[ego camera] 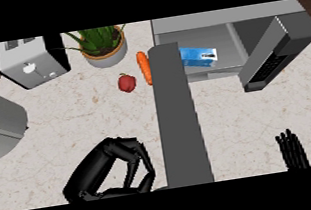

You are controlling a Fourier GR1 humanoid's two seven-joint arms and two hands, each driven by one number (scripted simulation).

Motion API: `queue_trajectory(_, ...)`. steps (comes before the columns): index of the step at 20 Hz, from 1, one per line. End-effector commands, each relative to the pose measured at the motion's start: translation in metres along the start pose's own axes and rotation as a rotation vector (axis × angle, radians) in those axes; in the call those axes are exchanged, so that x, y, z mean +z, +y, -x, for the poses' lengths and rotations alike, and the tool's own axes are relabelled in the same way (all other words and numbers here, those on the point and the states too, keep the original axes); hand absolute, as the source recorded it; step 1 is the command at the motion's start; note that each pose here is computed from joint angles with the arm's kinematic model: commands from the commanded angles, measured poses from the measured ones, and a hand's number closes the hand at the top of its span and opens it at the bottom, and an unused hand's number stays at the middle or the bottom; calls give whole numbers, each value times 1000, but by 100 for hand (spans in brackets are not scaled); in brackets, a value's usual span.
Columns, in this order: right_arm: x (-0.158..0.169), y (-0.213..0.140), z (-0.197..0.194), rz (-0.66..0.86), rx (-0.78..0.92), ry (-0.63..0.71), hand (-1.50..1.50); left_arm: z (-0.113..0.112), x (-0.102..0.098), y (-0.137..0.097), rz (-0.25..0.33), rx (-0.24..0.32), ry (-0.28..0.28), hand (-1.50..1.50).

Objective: Pick up the milk, place it into the microwave and close the microwave

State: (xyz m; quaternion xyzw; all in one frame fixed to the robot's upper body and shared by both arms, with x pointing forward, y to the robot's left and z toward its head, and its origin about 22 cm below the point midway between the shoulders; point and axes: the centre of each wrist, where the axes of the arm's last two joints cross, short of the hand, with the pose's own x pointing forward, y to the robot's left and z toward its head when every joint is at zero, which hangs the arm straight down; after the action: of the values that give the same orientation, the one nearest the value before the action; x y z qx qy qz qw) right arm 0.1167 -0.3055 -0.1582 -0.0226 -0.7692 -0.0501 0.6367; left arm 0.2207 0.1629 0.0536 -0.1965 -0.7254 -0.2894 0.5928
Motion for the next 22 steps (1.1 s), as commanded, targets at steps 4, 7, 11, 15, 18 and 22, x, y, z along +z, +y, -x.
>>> queue_trajectory(4,15,-19,-19,-5,-34,-62,-150,27,-49,-19,191,-10,94,150)
queue_trajectory(7,35,-22,-30,-20,-48,-82,-150,26,-60,-56,203,-84,54,150)
queue_trajectory(11,28,-22,-49,-55,-62,-100,-150,29,-75,-88,251,-150,69,150)
queue_trajectory(15,34,-21,-60,-108,-89,-145,-150,50,-89,-107,289,-146,125,150)
queue_trajectory(18,5,-19,-76,-160,-135,-198,-150,52,-87,-128,292,-116,154,150)
queue_trajectory(22,2,-6,-86,-196,-161,-233,-150,50,-101,-130,241,-135,213,150)
